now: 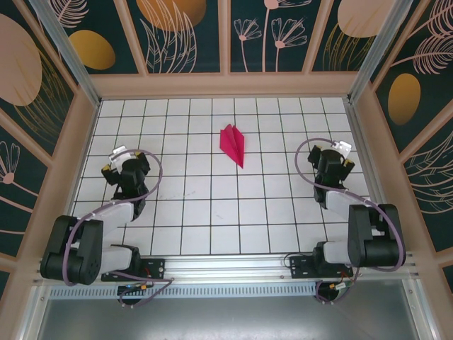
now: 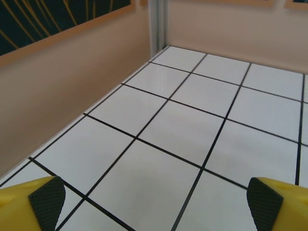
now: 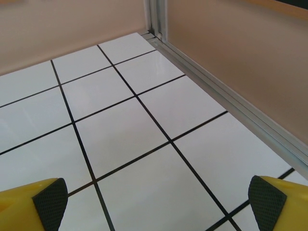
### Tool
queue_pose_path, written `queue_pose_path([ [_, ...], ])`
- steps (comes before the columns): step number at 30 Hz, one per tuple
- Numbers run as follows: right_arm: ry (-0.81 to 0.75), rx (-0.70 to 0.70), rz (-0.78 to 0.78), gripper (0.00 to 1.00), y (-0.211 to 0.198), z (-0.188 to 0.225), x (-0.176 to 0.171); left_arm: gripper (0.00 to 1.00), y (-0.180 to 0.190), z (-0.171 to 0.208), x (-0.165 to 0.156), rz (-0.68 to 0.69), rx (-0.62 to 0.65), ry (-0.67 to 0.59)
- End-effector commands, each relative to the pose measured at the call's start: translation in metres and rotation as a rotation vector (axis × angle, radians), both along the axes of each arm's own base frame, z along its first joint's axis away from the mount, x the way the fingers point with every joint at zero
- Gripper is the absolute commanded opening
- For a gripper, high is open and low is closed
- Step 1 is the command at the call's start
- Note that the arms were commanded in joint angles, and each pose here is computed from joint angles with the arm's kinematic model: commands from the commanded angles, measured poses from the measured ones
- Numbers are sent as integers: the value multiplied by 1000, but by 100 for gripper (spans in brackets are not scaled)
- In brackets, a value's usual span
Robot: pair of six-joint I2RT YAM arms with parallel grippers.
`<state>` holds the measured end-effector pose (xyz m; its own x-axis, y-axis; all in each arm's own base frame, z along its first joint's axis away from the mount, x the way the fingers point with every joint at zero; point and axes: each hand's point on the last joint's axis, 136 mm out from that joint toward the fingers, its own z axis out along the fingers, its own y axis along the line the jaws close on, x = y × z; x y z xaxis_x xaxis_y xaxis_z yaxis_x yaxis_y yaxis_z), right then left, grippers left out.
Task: Fold a paper plane with a square sheet of paper (pick it up from the middle)
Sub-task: Reset both arms
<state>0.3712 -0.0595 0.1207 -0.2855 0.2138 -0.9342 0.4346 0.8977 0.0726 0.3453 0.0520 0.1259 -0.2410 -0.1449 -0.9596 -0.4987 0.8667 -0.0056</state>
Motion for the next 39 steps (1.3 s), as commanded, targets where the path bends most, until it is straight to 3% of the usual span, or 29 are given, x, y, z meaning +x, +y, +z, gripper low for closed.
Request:
queue_pose_path([
  [1, -122, -36, 111, 99, 14, 19, 12, 99, -14, 22, 10, -144, 11, -145],
  [9, -158, -28, 266, 99, 35, 3, 17, 99, -21, 34, 14, -306, 9, -273],
  [17, -202, -20, 355, 99, 46, 1, 7, 99, -27, 13, 25, -352, 1, -232],
  [39, -215, -21, 359, 99, 45, 0, 5, 99, -31, 9, 33, -374, 6, -197],
])
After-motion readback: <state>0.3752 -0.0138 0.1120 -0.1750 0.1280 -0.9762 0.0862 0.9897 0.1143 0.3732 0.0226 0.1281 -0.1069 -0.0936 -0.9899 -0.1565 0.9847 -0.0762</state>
